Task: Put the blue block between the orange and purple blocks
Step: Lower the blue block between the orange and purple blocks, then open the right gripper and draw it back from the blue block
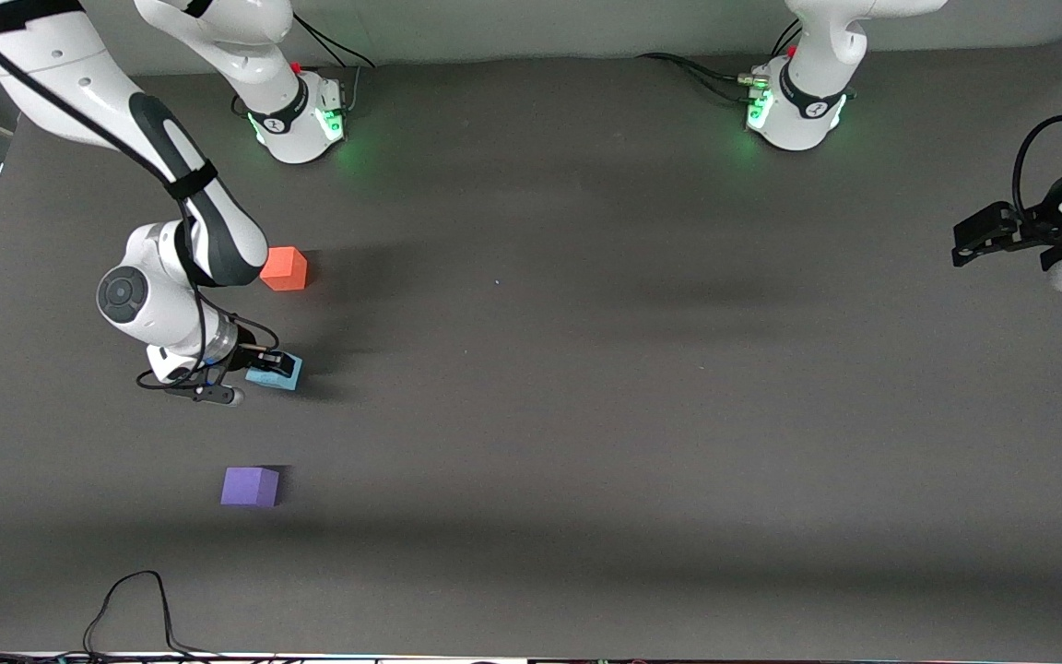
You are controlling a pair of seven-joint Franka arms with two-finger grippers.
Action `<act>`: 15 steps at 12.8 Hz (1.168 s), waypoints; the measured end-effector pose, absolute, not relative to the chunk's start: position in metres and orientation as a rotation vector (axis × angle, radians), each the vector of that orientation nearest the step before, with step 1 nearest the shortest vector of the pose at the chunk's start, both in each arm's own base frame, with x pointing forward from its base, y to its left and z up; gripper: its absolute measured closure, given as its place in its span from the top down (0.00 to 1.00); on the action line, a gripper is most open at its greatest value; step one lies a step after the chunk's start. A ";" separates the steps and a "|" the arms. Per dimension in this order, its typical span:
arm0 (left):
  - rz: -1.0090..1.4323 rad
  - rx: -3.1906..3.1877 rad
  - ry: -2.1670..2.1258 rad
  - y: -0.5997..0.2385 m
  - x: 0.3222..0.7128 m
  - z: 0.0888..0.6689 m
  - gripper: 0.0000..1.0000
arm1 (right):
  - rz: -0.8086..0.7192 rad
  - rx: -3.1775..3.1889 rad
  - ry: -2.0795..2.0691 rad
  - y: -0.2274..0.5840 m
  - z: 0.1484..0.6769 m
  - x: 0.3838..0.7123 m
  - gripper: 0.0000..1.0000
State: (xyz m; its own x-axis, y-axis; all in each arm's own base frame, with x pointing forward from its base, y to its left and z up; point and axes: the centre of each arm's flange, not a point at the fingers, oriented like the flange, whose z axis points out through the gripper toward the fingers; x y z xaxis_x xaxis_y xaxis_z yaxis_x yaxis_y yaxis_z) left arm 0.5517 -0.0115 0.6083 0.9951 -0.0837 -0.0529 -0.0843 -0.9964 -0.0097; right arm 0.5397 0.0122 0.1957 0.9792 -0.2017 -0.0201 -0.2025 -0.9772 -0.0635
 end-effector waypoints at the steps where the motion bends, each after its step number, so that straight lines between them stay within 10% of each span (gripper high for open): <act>1: 0.082 -3.126 0.132 -0.011 0.552 0.608 1.00 | 0.020 -3.060 0.303 0.010 0.190 0.538 0.59; 3: 0.082 -3.126 0.131 -0.011 0.552 0.608 1.00 | 0.015 -3.061 0.291 0.010 0.190 0.538 0.59; 8: 0.082 -3.126 0.131 -0.011 0.552 0.608 1.00 | 0.014 -3.070 0.281 0.009 0.206 0.547 1.00; 15: 0.081 -3.126 0.131 -0.011 0.552 0.608 1.00 | 0.087 -3.175 0.128 0.060 0.457 0.566 1.00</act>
State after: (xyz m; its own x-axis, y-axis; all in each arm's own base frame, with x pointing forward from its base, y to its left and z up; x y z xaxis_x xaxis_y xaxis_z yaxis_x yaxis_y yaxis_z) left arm 0.5518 -0.0113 0.6084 0.9951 -0.0833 -0.0523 -0.0839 -0.9964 -0.0095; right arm 0.5657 0.0602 0.4569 0.9953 -0.0814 -0.0529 -0.0794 -0.9961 0.0394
